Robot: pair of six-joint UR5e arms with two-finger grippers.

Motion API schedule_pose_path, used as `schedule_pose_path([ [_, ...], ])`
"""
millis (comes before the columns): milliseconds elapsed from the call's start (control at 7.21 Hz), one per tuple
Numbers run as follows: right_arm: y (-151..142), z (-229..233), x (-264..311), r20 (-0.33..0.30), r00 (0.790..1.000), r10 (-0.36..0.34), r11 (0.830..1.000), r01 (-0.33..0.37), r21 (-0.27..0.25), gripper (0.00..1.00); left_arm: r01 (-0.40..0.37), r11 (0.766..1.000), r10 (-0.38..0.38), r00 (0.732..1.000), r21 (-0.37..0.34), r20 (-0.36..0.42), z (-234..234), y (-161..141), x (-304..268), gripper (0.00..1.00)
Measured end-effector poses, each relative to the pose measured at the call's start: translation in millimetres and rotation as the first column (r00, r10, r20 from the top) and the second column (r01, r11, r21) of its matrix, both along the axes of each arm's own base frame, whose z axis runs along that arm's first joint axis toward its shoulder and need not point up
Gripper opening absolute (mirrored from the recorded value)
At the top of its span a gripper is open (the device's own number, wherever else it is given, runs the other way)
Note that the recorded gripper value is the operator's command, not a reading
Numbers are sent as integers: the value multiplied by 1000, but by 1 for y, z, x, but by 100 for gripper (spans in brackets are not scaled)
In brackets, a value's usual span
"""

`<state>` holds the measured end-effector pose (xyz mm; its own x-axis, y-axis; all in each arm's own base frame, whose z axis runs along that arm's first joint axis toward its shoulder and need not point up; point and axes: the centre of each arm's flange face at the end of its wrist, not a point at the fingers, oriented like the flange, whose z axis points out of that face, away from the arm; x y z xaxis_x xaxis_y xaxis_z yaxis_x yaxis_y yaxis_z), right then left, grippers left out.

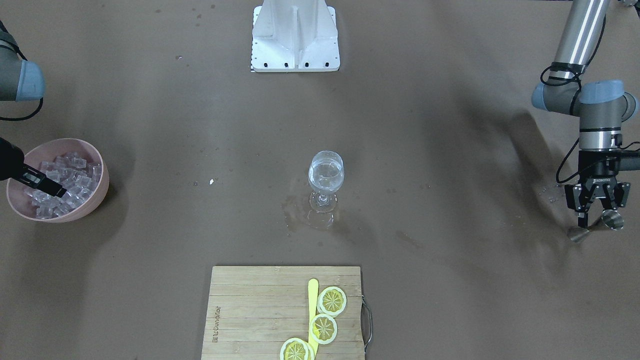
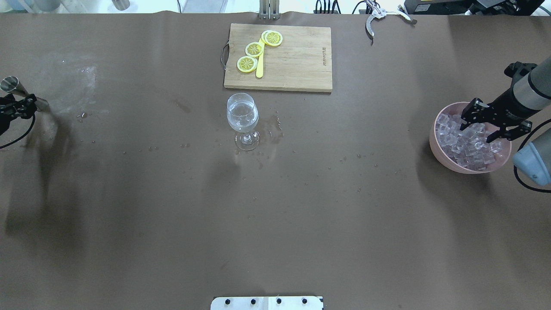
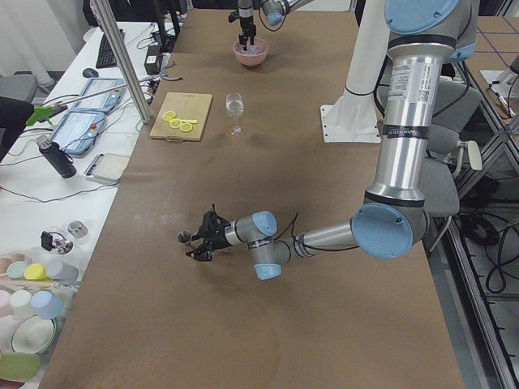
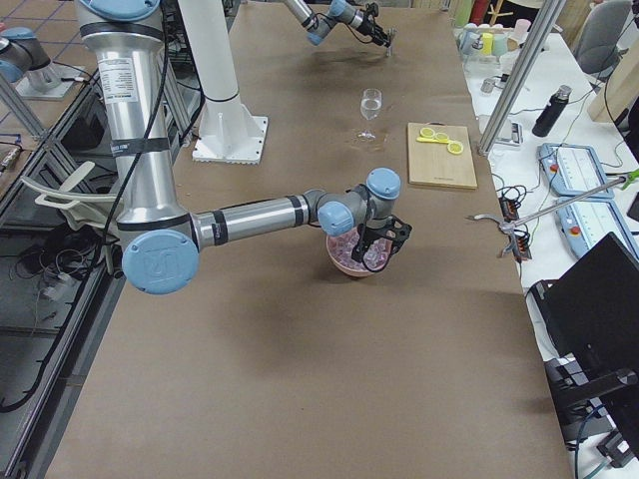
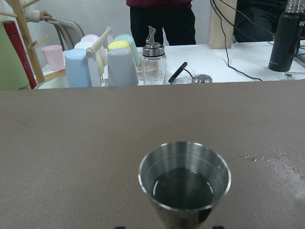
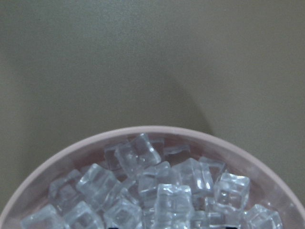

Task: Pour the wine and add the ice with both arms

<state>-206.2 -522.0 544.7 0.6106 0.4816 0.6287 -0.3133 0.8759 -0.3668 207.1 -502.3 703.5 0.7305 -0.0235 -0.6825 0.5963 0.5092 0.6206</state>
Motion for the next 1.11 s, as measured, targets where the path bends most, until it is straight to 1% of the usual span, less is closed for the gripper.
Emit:
schedule_pose_path([
  [277,2,-3,0,7,1000,2,1000,-2,5,76,12,1000,-12,1000,-2,8,2,-5,2,64],
  [693,9,-9,-5,18,1000,-1,1000,1,1,76,19,1000,-19,1000,0,10,1,-14,8,55],
  [832,11,-9,-7,18,1000,-6,1000,6,0,67,19,1000,-19,1000,3,8,-1,-15,9,52],
  [970,12,-9,-8,19,1000,-9,1000,9,1,53,19,1000,-19,1000,3,8,-1,-16,10,50],
  [1109,12,-10,-9,20,1000,-10,1000,10,3,36,19,1000,-19,1000,2,9,-1,-18,11,47],
])
